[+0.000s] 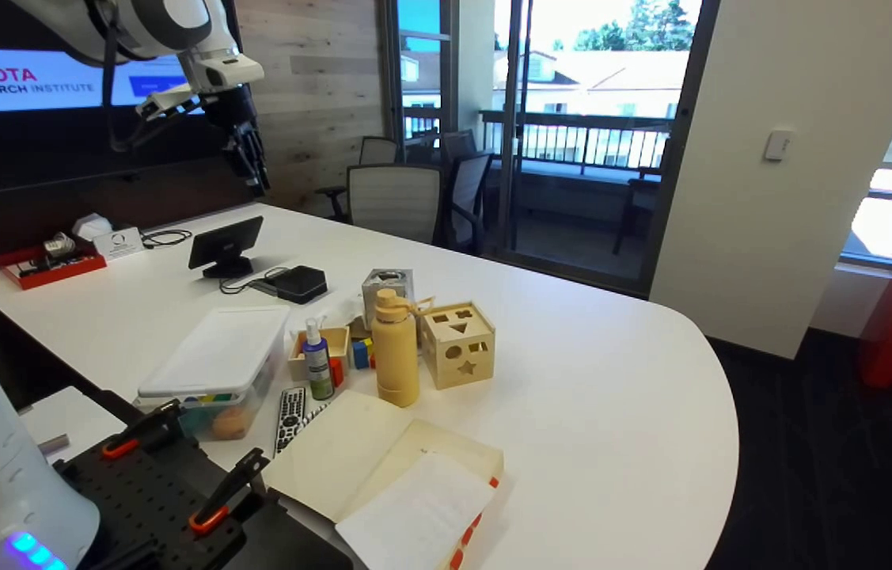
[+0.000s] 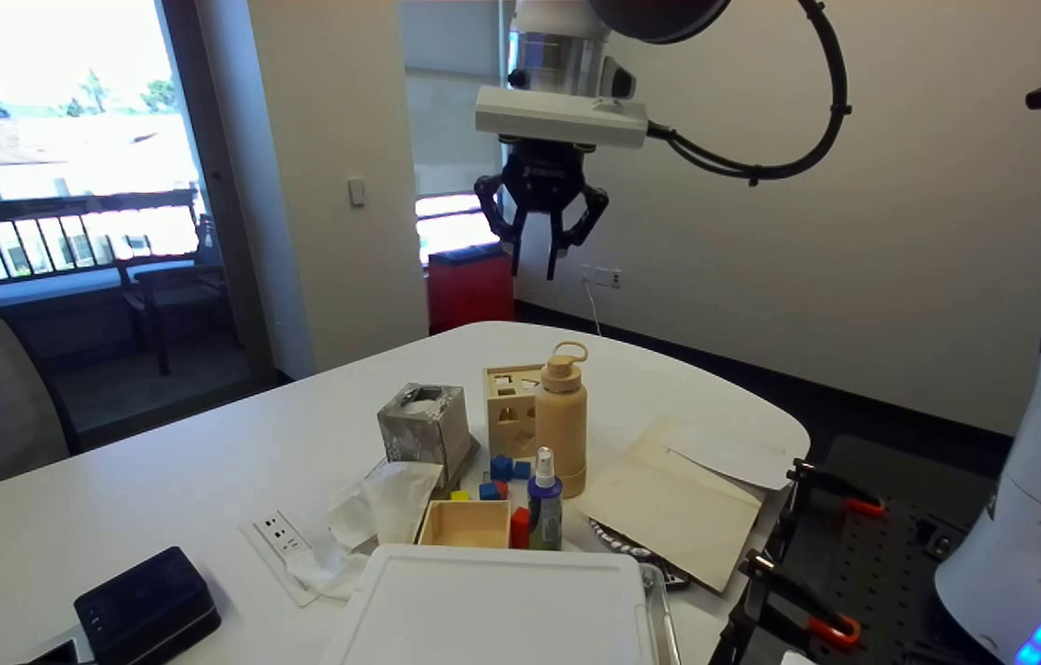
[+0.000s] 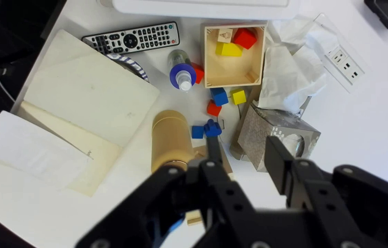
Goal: Press a button on the remote
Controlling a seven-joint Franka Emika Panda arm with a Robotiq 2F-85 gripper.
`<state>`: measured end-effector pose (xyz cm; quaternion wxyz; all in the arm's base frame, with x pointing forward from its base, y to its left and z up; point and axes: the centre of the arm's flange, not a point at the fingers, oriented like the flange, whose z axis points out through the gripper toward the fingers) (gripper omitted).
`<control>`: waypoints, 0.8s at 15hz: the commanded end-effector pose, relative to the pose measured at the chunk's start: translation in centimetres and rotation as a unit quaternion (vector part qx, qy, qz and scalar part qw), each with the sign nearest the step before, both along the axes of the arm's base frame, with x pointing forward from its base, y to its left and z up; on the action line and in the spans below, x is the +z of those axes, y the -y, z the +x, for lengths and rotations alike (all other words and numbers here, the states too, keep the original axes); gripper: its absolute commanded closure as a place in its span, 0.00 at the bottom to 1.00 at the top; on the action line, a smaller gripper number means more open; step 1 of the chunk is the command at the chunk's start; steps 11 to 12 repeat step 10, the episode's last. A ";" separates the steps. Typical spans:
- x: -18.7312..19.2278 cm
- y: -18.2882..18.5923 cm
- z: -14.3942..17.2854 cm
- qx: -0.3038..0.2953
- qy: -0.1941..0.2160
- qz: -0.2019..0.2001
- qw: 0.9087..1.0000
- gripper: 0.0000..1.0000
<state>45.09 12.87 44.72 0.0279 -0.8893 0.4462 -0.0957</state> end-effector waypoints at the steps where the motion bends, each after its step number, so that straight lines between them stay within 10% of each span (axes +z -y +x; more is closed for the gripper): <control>1: 0.8 0.5 0.7 -0.009 -0.017 0.004 1.000 0.29; 5: 0.3 0.8 1.1 -0.012 -0.022 -0.002 1.000 0.01; 12: -0.7 1.2 1.7 -0.011 -0.029 -0.005 1.000 0.00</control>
